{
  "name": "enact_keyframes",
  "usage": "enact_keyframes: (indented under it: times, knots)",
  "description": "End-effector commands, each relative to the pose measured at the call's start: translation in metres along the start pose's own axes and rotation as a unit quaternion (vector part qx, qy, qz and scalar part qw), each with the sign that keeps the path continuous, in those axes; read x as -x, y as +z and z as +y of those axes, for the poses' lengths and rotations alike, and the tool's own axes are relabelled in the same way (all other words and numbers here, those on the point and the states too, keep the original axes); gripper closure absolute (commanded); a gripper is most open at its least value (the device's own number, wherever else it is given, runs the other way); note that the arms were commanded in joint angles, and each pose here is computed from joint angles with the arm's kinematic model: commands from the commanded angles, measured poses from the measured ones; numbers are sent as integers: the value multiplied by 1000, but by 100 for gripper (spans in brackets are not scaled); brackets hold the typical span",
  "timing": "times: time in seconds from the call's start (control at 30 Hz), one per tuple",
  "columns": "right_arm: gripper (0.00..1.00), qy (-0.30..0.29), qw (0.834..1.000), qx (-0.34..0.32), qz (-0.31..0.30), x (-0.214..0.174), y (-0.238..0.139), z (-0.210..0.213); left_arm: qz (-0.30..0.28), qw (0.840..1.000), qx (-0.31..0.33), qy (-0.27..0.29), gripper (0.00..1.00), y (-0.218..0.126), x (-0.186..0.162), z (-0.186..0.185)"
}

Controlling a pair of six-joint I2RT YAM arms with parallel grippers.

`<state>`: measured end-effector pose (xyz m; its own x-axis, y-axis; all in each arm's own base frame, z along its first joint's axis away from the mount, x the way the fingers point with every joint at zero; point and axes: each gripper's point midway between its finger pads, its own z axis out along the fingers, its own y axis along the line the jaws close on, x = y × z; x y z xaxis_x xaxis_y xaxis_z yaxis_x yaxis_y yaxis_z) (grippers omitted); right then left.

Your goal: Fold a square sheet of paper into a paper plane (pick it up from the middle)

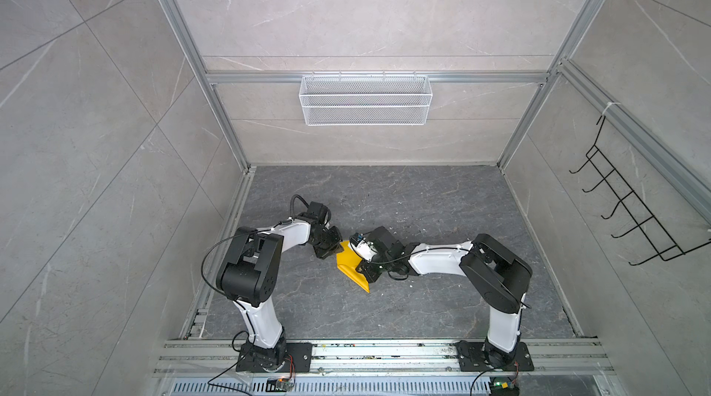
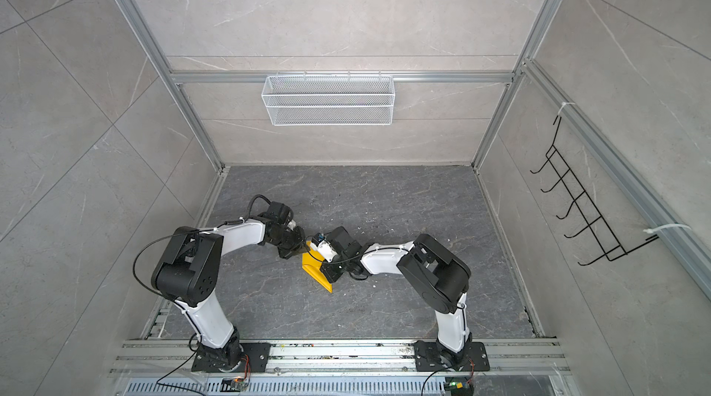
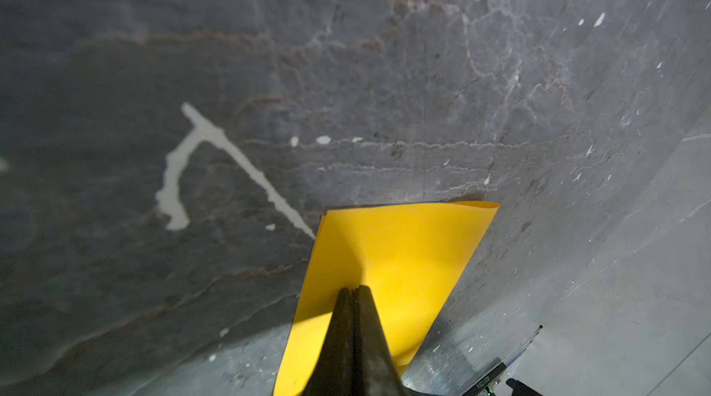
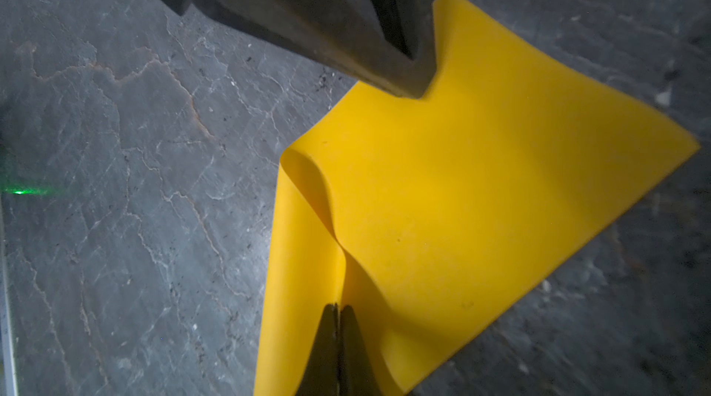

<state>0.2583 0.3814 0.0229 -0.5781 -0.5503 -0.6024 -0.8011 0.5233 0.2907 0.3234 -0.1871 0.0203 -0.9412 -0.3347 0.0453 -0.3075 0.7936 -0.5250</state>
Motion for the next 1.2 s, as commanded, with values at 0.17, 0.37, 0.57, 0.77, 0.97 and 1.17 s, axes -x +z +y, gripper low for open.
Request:
enact_keyframes:
  times: [0.17, 0.37, 0.57, 0.77, 0.97, 1.17]
  knots:
    - [95, 4, 1000, -9, -17, 14, -11, 0, 12, 999, 29, 5, 100, 5, -5, 13]
    - [95, 7, 1000, -17, -6, 7, -7, -5, 13, 999, 30, 5, 100, 5, -5, 13]
    - [95, 9, 1000, -15, 4, 1, -3, -5, 12, 1000, 27, 7, 100, 4, -4, 11]
    - [95, 13, 1000, -5, 16, -4, 2, -4, 8, 1000, 16, 10, 100, 0, -2, 4]
    - [95, 16, 1000, -6, 22, -9, 4, -5, 1, 1000, 9, 12, 100, -5, 0, -2]
    - [95, 17, 999, -6, 27, -11, 5, -5, -33, 999, -13, 15, 95, -30, 4, -19]
